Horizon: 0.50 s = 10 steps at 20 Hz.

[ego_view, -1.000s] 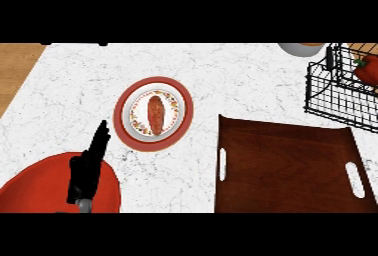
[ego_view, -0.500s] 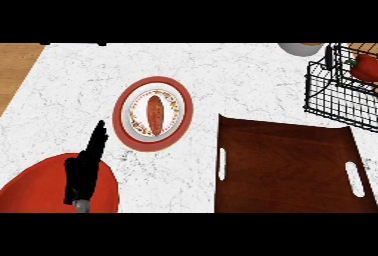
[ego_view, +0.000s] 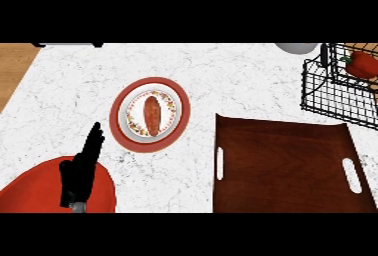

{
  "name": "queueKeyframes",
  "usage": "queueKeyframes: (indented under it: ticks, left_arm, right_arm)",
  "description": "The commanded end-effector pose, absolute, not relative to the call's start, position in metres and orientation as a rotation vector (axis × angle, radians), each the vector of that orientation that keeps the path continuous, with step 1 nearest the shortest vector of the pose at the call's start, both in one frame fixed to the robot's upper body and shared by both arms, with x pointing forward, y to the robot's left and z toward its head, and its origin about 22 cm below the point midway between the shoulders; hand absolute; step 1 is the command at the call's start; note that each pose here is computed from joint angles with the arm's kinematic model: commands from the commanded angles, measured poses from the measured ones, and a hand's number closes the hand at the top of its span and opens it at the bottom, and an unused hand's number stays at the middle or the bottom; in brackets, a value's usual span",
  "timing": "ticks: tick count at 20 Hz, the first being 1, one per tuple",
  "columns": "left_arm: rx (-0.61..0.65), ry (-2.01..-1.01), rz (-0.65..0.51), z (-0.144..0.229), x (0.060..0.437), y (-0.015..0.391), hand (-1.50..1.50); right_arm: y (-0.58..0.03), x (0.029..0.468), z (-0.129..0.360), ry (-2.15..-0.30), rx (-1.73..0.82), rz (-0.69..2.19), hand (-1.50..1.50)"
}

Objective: Pick the bell pepper from the tray and place it in the tiered basket

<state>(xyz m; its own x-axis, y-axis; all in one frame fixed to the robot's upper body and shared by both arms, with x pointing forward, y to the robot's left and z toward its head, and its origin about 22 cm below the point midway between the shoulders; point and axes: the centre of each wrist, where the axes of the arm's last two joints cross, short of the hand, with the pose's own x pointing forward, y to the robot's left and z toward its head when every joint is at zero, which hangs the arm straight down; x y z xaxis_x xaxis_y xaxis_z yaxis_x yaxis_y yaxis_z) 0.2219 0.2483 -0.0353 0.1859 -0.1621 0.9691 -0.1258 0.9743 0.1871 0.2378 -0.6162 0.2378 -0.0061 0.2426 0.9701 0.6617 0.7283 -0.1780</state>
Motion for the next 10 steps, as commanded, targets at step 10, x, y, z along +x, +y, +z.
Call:
queueKeyframes:
  ticks: [10]
  left_arm:
    - [0.273,-1.314,0.023,-0.051,0.208,0.253,0.0]
  right_arm:
    - [-0.657,0.14,0.245,-1.599,-0.684,-0.339,-1.5]
